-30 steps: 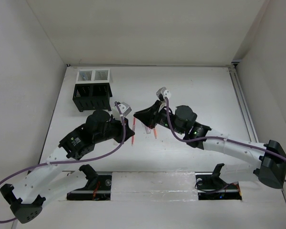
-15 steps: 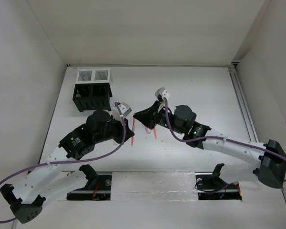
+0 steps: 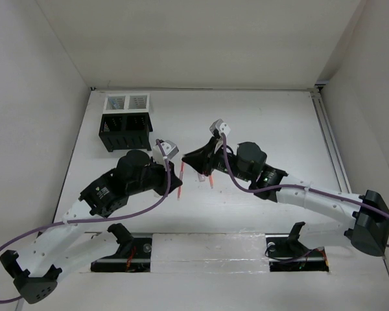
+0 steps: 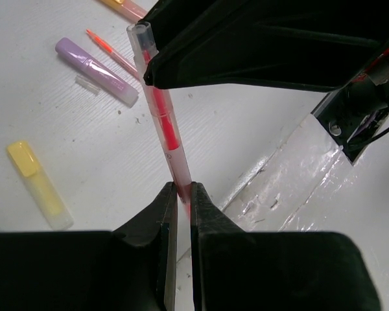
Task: Sort the stationery into containers
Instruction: Close the pen cap on the pen, then place the pen in the storage box.
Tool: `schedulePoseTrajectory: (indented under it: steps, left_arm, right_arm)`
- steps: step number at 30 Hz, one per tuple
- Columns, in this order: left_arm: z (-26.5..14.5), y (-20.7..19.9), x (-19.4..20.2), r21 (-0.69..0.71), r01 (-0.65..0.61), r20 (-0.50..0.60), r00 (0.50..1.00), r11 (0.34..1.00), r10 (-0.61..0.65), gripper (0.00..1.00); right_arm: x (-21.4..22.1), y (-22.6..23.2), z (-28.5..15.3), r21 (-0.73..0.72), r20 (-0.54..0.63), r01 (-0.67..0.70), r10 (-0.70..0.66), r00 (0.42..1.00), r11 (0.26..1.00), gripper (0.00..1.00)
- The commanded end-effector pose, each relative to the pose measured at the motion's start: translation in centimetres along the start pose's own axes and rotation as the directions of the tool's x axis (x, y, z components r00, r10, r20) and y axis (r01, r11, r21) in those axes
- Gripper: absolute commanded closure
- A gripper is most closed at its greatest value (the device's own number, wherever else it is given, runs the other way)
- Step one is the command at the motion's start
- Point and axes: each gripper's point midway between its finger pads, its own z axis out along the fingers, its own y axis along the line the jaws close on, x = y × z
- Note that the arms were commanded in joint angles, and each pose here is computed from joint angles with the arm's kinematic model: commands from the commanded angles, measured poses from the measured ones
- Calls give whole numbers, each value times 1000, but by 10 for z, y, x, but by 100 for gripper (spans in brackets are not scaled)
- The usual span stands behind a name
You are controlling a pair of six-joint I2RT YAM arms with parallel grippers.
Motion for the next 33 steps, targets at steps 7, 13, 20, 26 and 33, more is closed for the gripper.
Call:
schedulePoseTrajectory:
  steps: [7,13,20,26,33]
  left_arm:
    - [-29,-23,-98,43,-85,372,926,995,63,100]
    - [-29,-23,-98,46,-76,371,927,996,54,100]
    - [-26,-22,-94,48,-66,363,931,997,44,100]
    - [-27,-23,-96,49,-68,371,928,996,45,100]
    - [-27,-15,-99,7,-41,383,923,999,35,100]
  right_arm:
    - [59,6,-15,-39,-228,-14,5,974,999,63]
    - [44,13,-19,-60,-190,-17,5,982,998,59]
    - [31,9,-27,-54,-151,-20,11,988,998,58]
    - [21,13,-29,-85,-116,-22,12,993,996,53]
    - [25,6,-33,-72,-121,-25,16,993,997,51]
